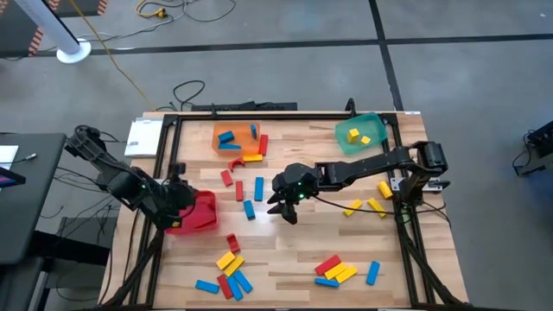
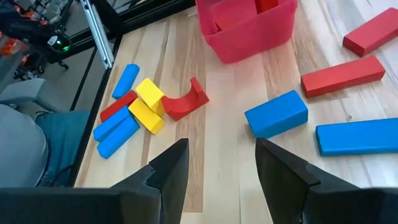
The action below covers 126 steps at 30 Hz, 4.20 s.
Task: Sort blocks
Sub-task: Put the red block into the red bin, then put the blue block into the orange bin
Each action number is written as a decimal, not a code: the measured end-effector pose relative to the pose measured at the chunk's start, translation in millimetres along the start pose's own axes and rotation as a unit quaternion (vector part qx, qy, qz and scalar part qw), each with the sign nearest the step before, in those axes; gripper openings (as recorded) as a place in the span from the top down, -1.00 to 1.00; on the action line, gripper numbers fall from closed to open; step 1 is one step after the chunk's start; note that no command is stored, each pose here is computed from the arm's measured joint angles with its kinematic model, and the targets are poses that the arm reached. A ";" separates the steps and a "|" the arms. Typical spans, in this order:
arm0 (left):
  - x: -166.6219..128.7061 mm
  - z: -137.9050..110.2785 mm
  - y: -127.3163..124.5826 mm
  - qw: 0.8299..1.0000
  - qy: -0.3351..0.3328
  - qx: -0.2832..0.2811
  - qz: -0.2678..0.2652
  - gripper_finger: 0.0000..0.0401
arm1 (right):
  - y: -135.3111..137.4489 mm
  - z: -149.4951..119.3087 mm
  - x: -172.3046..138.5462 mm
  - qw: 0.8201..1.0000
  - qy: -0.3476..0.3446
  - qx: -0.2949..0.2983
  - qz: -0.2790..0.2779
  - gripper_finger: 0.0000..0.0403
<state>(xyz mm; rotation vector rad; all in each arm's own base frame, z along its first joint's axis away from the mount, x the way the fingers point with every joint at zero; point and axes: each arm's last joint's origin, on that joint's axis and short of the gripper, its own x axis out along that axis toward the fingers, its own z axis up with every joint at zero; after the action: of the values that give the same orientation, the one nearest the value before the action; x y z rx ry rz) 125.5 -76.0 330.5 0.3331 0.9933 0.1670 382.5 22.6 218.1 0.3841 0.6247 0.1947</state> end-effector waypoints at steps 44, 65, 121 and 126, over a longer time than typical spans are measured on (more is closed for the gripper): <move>114.5 -12.6 -29.0 0.914 0.379 0.041 -0.141 0.69 | 7.5 -21.5 1.8 0.996 0.087 -0.016 -0.029 0.02; 145.4 -40.1 -39.3 0.902 0.399 0.038 -0.158 0.69 | 8.2 -31.8 0.4 0.990 0.135 0.006 -0.042 0.01; 36.2 29.2 13.6 0.996 -0.062 0.041 0.044 0.25 | 8.2 -31.8 0.4 0.990 0.135 0.006 -0.042 0.01; 56.7 33.7 -6.1 0.998 -0.006 0.061 0.011 0.25 | 8.2 -31.8 0.4 0.990 0.135 0.006 -0.042 0.02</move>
<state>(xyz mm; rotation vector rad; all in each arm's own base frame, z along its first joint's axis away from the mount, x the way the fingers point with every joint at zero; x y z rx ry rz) 184.3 -72.1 300.4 0.4557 0.9895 0.1243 363.2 39.5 197.6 0.3451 0.9067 0.1645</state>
